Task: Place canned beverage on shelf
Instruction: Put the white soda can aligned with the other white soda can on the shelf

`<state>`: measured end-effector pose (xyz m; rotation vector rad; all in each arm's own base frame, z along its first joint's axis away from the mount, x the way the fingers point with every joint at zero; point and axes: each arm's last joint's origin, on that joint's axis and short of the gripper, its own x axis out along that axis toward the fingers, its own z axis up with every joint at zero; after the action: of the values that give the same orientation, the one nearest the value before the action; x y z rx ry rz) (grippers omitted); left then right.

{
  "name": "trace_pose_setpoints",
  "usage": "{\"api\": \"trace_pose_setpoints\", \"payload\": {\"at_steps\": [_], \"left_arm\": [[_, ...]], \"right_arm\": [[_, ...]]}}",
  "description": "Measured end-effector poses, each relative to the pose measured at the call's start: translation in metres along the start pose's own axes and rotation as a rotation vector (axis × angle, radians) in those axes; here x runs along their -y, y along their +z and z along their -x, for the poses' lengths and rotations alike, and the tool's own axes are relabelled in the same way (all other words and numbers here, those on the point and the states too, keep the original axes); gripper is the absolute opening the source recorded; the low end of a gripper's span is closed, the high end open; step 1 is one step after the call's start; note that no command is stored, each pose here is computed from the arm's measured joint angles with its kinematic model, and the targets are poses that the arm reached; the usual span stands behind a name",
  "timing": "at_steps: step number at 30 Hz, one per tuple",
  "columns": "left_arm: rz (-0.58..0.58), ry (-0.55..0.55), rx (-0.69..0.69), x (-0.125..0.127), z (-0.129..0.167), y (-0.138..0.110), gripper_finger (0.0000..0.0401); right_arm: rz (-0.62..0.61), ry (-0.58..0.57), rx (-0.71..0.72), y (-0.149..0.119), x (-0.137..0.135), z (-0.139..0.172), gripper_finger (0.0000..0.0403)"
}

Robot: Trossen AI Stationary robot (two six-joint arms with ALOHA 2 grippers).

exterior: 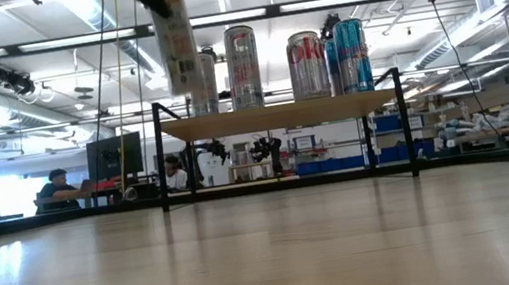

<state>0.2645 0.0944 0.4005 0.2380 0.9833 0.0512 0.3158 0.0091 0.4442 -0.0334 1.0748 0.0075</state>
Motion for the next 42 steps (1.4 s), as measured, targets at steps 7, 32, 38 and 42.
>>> {"api": "trace_pose_setpoints", "payload": {"at_steps": [7, 32, 38, 42], "left_arm": [[-0.043, -0.019, 0.108, -0.010, 0.040, 0.012, 0.0275], [-0.123, -0.057, -0.099, -0.065, -0.007, 0.007, 0.0275], [-0.126, -0.087, -0.106, -0.076, -0.017, 0.002, 0.0275], [-0.136, -0.131, -0.076, -0.077, -0.022, 0.003, 0.0275]], "right_arm": [[0.003, 0.009, 0.000, 0.000, -0.006, 0.000, 0.0285], [-0.068, -0.023, 0.002, 0.000, -0.007, 0.000, 0.0285], [-0.068, -0.025, 0.002, 0.000, -0.007, 0.000, 0.0285], [-0.075, -0.026, 0.002, 0.000, -0.007, 0.000, 0.0285]]}}
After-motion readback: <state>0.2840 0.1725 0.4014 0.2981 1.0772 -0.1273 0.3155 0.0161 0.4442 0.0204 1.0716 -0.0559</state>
